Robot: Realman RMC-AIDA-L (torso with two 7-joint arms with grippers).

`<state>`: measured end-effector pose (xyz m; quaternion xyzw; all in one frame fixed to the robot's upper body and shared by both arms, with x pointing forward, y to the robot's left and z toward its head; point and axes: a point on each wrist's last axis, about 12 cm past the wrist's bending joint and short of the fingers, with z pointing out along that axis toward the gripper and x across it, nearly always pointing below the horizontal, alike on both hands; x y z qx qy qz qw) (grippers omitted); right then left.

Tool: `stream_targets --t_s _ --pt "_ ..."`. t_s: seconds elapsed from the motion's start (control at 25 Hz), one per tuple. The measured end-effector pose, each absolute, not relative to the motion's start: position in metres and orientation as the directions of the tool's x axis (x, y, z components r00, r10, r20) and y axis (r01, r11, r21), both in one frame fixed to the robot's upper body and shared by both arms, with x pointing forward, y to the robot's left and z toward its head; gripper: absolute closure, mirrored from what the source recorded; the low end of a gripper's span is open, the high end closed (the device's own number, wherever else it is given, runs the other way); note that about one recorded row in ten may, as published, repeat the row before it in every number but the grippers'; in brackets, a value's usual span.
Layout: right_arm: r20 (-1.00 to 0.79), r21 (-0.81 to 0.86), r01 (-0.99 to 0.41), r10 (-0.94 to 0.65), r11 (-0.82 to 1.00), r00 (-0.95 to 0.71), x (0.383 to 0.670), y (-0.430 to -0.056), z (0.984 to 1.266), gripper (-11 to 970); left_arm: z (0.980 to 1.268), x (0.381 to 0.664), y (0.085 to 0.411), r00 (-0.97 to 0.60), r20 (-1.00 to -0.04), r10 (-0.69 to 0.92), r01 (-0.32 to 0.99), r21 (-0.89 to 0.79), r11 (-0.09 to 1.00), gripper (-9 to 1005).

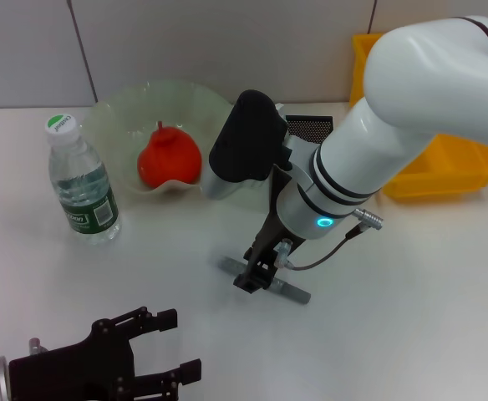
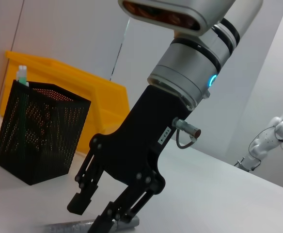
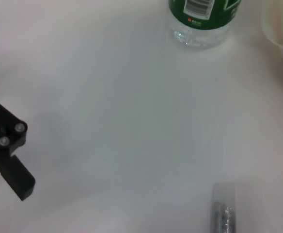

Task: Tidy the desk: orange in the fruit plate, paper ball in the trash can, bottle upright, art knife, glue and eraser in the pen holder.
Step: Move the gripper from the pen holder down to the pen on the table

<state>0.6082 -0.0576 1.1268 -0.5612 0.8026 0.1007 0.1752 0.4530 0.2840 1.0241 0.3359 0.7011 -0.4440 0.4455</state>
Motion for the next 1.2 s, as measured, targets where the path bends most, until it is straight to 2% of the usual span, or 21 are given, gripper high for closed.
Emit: stream_targets --t_s 0.88,1.2 --pt "-0.402 -0.029 -0.928 -0.854 0.373 -0.331 0.6099 -0.06 1.1216 605 1.0252 0.4538 0.2828 -0.373 -0.924 0.079 0.873 -0.321 0.368 135" --pt "-0.401 -0.028 -0.923 -0.85 0.383 -0.341 0.6105 -0.0626 1.1187 597 1.0257 0.4537 0.2825 -0.373 -0.925 0.075 0.873 -0.323 0.364 135"
